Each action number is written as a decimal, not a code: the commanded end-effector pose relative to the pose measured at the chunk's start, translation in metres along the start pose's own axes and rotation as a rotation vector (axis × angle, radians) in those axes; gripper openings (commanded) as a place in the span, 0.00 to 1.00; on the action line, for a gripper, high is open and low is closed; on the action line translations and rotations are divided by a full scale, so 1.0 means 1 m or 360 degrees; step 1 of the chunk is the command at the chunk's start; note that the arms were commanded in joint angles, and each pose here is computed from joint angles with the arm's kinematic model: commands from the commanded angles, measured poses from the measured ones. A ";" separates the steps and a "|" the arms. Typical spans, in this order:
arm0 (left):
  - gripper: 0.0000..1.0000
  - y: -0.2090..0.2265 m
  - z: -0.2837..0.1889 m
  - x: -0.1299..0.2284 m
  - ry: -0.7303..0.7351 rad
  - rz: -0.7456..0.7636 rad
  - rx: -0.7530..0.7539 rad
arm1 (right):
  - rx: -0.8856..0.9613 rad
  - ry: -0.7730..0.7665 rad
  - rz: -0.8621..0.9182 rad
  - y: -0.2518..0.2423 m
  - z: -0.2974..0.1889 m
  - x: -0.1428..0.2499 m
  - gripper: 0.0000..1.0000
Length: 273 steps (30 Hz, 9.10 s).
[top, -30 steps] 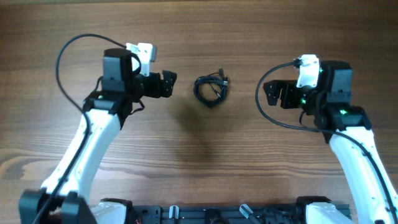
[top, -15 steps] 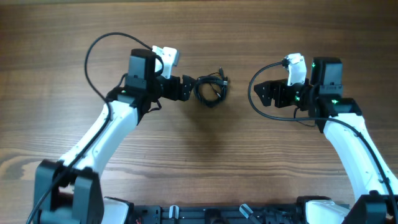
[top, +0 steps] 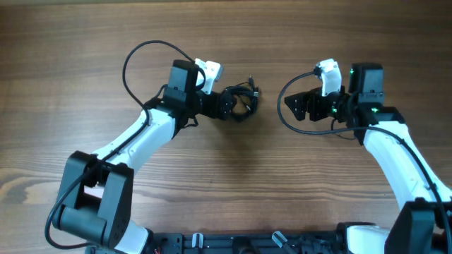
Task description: Untangle cables
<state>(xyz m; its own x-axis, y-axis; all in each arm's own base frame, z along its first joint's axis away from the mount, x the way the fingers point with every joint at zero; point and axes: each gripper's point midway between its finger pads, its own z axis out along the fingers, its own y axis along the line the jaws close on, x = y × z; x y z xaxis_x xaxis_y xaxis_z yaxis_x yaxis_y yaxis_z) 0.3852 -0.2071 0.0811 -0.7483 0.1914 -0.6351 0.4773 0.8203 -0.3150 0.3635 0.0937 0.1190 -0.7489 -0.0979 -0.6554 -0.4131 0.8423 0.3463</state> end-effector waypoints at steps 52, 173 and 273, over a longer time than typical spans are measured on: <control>0.11 0.023 0.068 0.024 0.0000 -0.0120 -0.0189 | -0.0128 0.0040 0.0041 0.011 0.004 0.007 0.96; 0.05 -0.070 -0.090 -0.113 -0.0582 -0.0043 0.0043 | -0.0488 -0.0071 0.0222 0.057 0.043 -0.019 0.98; 0.06 0.042 -0.112 -0.102 -0.0478 -0.0235 -0.0462 | -0.0576 -0.0436 0.0333 0.032 -0.034 -0.075 0.05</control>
<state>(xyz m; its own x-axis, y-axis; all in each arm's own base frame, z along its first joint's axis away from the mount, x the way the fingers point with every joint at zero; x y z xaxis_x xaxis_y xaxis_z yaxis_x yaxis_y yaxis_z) 0.4293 -0.1271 0.2075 -0.6090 -0.0826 -0.7888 0.1581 0.9619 -0.2228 0.3910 0.1158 0.1892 -0.7126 0.2247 -0.6646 -0.4453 0.5872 0.6759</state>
